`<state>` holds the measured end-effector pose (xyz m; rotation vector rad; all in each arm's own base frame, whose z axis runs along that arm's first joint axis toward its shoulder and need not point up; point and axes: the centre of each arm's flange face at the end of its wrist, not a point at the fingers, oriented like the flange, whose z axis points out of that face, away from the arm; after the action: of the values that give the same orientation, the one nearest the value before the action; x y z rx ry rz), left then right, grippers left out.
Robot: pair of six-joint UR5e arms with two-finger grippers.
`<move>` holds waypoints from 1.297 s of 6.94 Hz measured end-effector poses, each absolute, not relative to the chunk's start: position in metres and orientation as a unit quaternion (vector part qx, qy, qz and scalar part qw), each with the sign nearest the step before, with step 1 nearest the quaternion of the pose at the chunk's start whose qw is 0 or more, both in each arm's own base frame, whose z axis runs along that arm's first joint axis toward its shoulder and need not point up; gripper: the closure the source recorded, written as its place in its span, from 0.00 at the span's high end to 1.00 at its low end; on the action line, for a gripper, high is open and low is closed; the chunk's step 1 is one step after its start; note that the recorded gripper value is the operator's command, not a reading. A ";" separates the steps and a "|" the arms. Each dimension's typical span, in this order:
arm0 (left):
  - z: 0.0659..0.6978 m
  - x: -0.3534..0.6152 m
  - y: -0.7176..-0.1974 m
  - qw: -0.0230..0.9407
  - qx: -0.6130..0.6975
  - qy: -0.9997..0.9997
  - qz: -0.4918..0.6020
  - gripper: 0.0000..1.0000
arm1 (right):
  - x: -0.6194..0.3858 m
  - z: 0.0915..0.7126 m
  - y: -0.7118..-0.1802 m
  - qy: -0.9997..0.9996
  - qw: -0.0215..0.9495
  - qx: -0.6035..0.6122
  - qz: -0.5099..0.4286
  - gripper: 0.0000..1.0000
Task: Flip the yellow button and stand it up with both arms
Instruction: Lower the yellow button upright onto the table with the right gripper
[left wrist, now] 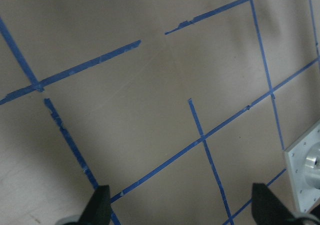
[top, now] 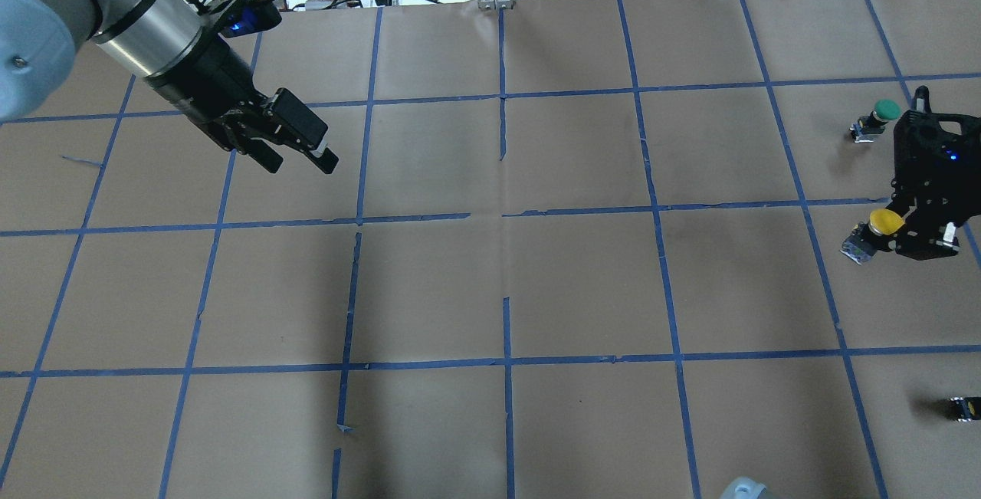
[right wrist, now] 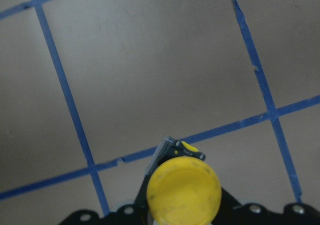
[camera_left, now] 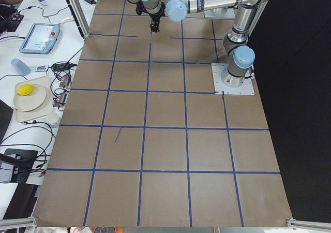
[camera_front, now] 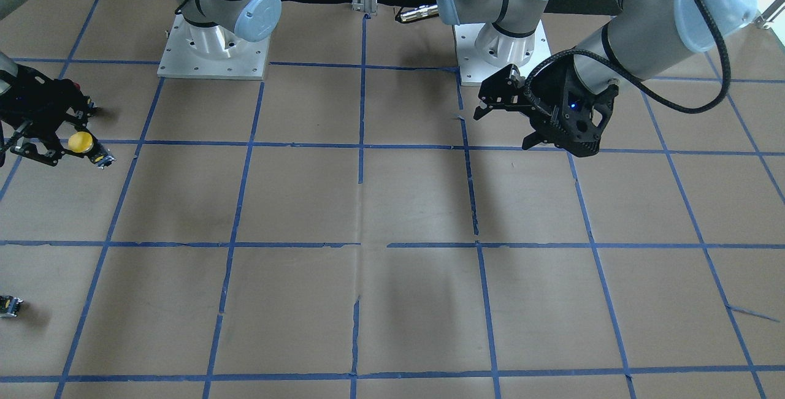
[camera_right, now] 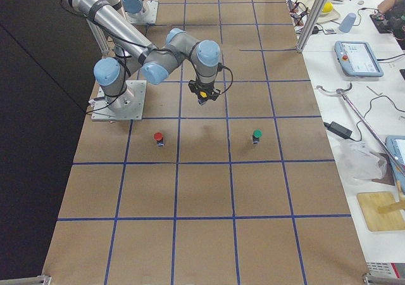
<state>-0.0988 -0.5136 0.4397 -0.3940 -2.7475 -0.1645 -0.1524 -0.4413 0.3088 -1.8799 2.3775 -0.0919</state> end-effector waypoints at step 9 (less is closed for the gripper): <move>0.465 -0.127 -0.520 0.048 -0.032 -0.998 -0.005 1.00 | -0.277 0.213 -0.438 0.494 0.010 -0.865 -0.086 1.00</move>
<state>-0.1268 -0.5195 0.4653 -0.0984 -3.0438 -0.0162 -0.2766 -0.4382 0.2132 -2.7000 1.5437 -0.2685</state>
